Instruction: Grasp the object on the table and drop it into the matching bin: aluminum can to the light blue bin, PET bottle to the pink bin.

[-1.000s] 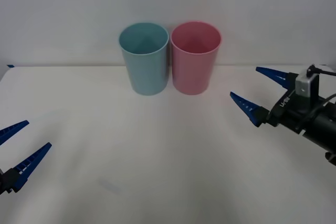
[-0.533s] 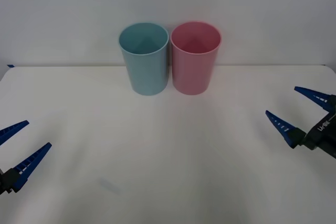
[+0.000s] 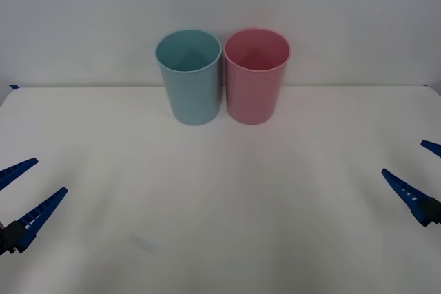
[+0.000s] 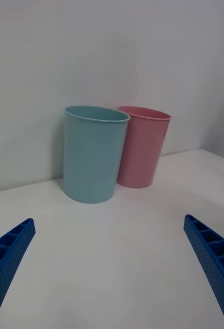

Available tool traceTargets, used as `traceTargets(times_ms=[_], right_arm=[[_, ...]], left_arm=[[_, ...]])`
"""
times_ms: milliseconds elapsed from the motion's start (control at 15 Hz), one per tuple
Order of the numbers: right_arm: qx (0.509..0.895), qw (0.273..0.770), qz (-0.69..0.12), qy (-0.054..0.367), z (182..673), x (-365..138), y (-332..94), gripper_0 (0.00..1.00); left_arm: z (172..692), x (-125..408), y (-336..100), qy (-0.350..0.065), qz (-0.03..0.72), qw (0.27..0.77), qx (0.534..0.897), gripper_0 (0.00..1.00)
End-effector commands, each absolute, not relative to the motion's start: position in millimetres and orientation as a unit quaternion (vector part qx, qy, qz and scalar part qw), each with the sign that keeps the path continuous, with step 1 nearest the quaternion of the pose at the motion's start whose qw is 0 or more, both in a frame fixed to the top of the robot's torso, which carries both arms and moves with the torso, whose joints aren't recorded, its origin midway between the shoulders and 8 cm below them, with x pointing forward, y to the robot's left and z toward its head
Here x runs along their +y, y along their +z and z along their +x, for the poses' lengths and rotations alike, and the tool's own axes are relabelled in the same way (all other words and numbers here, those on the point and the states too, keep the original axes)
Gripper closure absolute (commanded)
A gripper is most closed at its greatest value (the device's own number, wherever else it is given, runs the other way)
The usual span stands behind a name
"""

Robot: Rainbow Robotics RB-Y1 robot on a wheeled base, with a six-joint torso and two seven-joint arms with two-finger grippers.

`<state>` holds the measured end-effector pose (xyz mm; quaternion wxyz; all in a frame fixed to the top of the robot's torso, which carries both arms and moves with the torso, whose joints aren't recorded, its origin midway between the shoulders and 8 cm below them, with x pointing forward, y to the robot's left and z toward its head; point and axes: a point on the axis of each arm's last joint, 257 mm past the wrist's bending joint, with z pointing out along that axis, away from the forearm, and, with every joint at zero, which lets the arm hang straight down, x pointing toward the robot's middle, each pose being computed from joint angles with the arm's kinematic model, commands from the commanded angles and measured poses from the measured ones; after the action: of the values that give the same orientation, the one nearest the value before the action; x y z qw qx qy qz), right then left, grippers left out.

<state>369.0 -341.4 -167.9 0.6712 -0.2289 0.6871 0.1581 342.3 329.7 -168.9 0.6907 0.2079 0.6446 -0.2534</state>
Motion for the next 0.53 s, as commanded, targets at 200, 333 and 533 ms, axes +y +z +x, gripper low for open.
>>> traceTargets(times_ms=[200, 333, 533], right_arm=[[0.705, 0.663, -0.200, 0.154, 332.5, -366.5, -181.4, 0.00], [0.714, 0.658, -0.188, 0.147, 322.1, -377.2, -186.5, 0.00], [0.720, 0.653, -0.186, 0.146, 315.4, -380.8, -190.3, 0.00]], left_arm=[[342.3, 329.7, -168.9, -0.253, 0.208, 0.691, 0.645, 0.00], [342.3, 329.7, -168.9, -0.253, 0.208, 0.691, 0.645, 0.00], [342.3, 329.7, -168.9, -0.253, 0.208, 0.691, 0.645, 0.00]])
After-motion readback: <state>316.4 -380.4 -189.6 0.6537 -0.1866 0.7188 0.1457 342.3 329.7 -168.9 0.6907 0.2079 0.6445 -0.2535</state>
